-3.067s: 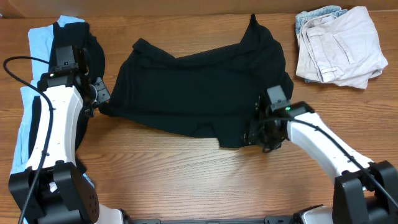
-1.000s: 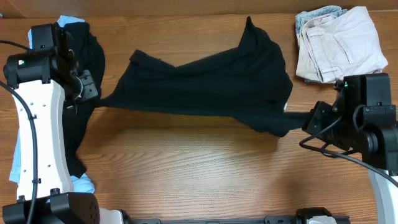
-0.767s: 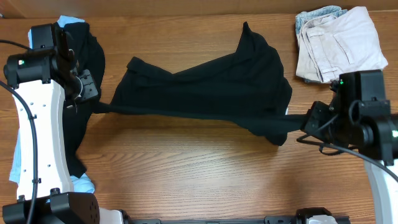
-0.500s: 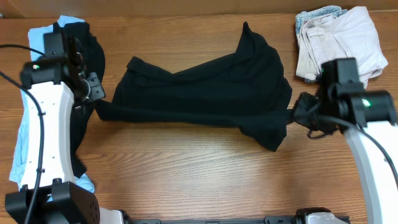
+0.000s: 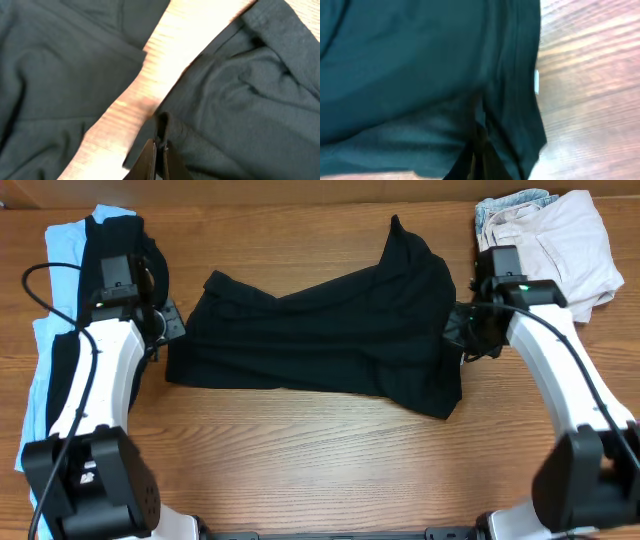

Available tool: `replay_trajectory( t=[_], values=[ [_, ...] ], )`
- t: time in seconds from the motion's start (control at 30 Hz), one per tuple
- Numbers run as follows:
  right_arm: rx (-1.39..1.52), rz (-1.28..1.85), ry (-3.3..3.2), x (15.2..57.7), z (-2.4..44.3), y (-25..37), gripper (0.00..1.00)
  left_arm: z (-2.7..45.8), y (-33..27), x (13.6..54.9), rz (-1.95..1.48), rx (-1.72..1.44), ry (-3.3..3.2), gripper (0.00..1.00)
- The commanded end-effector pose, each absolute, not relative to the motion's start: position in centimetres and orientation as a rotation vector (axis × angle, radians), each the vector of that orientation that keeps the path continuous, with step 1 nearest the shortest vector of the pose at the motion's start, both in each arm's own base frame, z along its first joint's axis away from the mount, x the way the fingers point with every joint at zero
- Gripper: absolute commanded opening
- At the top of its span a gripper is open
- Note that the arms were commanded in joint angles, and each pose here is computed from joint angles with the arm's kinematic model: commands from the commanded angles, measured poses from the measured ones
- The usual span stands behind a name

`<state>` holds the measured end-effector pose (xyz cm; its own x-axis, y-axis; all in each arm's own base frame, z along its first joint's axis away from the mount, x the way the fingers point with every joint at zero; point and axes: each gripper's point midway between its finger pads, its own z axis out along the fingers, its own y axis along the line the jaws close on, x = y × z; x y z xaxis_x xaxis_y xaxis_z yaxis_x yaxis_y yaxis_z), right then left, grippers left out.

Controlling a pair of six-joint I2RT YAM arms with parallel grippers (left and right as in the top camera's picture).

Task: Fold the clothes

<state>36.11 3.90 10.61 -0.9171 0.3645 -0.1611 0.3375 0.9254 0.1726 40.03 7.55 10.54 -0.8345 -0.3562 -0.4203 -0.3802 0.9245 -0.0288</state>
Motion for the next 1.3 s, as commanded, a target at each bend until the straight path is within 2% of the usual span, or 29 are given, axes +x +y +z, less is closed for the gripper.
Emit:
replay_trajectory(
  t=[0.0, 0.3, 0.4, 0.47, 0.53, 0.67, 0.7, 0.83, 0.97, 1.13, 1.27],
  values=[
    [0.531, 0.180, 2.902, 36.9, 9.2, 3.4, 0.04, 8.7, 6.9, 40.5, 0.086, -0.487, 2.690, 0.04],
    [0.515, 0.191, 2.861, 38.6, 8.4, 3.5, 0.04, 3.9, 5.8, 41.4, 0.086, -0.455, 2.772, 0.05],
    [0.508, 0.190, 2.862, 38.6, 8.4, 3.5, 0.04, 3.3, 5.8, 41.2, 0.090, -0.455, 2.789, 0.10],
    [0.505, 0.190, 2.863, 38.6, 8.4, 3.5, 0.04, 3.3, 5.9, 41.2, 0.098, -0.457, 2.788, 0.18],
    [0.505, 0.189, 2.865, 38.5, 8.4, 3.5, 0.04, 3.3, 5.9, 41.3, 0.100, -0.456, 2.785, 0.33],
    [0.494, 0.189, 2.866, 38.6, 8.4, 3.5, 0.23, 3.7, 5.9, 41.6, 0.109, -0.388, 2.789, 0.57],
    [0.497, 0.189, 2.864, 38.6, 8.4, 3.4, 0.28, 4.1, 5.9, 41.8, 0.113, -0.364, 2.790, 0.67],
    [0.484, 0.189, 2.856, 39.0, 9.4, 3.2, 0.38, 7.2, 6.1, 43.1, 0.122, -0.329, 2.778, 0.88],
    [0.440, 0.188, 2.846, 39.6, 12.6, 3.3, 0.45, 13.1, 6.0, 45.5, 0.097, -0.303, 2.710, 0.99],
    [0.334, 0.180, 2.822, 40.0, 18.3, 3.3, 0.58, 19.8, 3.5, 49.1, -0.049, -0.042, 2.552, 1.00],
    [0.297, 0.179, 2.796, 39.8, 21.8, 3.3, 0.61, 21.1, 3.3, 51.5, -0.025, 0.036, 2.450, 1.00]
  ],
)
